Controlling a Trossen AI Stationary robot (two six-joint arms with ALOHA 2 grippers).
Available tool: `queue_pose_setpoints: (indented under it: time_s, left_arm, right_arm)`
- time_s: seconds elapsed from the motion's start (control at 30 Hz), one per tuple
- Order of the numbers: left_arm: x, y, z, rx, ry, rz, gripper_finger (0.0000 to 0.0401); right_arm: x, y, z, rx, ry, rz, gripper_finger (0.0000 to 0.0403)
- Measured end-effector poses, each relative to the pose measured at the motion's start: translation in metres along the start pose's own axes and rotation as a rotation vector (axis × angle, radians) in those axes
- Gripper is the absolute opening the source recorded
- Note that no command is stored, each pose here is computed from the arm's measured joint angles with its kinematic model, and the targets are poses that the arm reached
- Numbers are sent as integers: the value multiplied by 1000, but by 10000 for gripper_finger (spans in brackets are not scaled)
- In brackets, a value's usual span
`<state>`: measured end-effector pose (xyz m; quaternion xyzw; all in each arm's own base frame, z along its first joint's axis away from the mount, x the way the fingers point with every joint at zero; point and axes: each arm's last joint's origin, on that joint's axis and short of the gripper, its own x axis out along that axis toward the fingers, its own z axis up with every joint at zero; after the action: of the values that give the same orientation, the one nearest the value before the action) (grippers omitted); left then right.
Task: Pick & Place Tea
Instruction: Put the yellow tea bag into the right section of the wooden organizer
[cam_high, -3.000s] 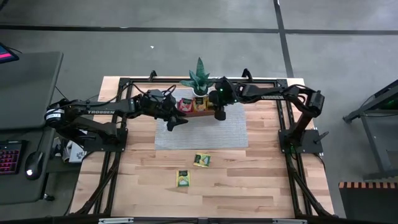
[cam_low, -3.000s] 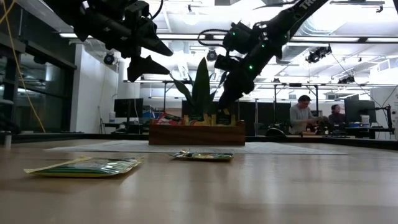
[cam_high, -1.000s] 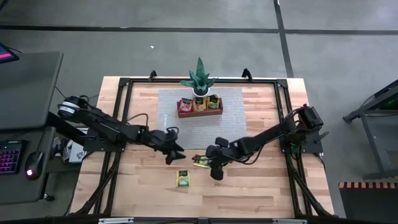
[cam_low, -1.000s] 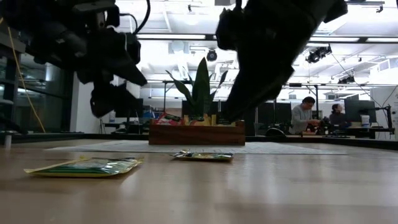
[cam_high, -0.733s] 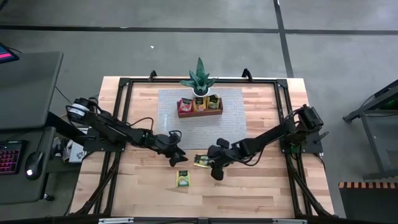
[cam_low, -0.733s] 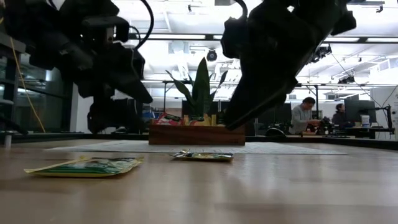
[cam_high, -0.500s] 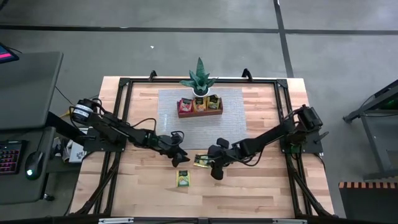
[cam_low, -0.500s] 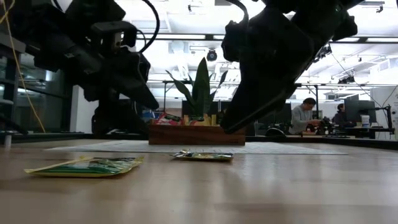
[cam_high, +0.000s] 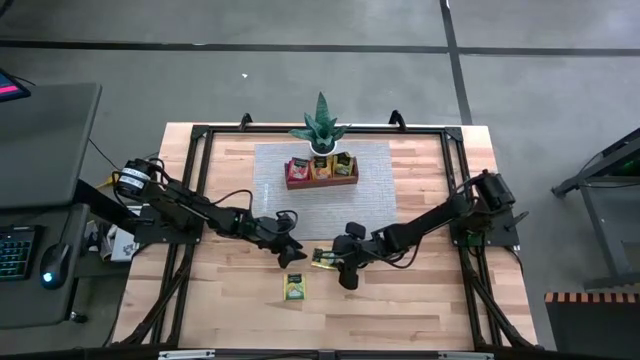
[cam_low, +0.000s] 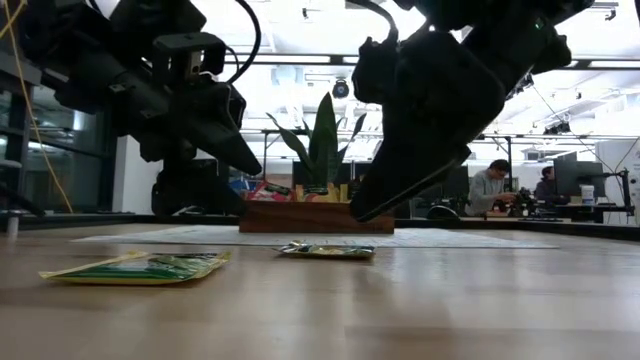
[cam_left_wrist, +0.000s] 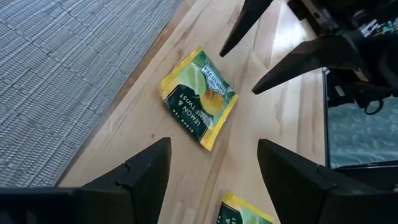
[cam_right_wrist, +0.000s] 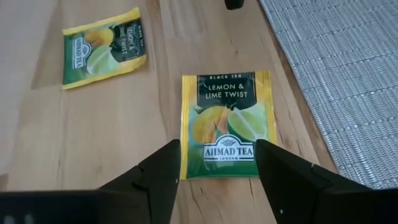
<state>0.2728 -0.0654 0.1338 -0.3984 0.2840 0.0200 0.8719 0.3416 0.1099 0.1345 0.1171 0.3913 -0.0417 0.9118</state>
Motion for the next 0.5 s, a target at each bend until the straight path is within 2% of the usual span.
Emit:
queue_pose_setpoints:
  time_s: [0.17, 0.5]
  left_arm:
    - [0, 0, 0, 0, -8, 7, 237]
    - [0, 1, 0, -2, -20, 16, 237]
  right_arm:
    - [9, -1, -7, -5, 25, -7, 215]
    - [27, -3, -17, 23, 36, -36, 216]
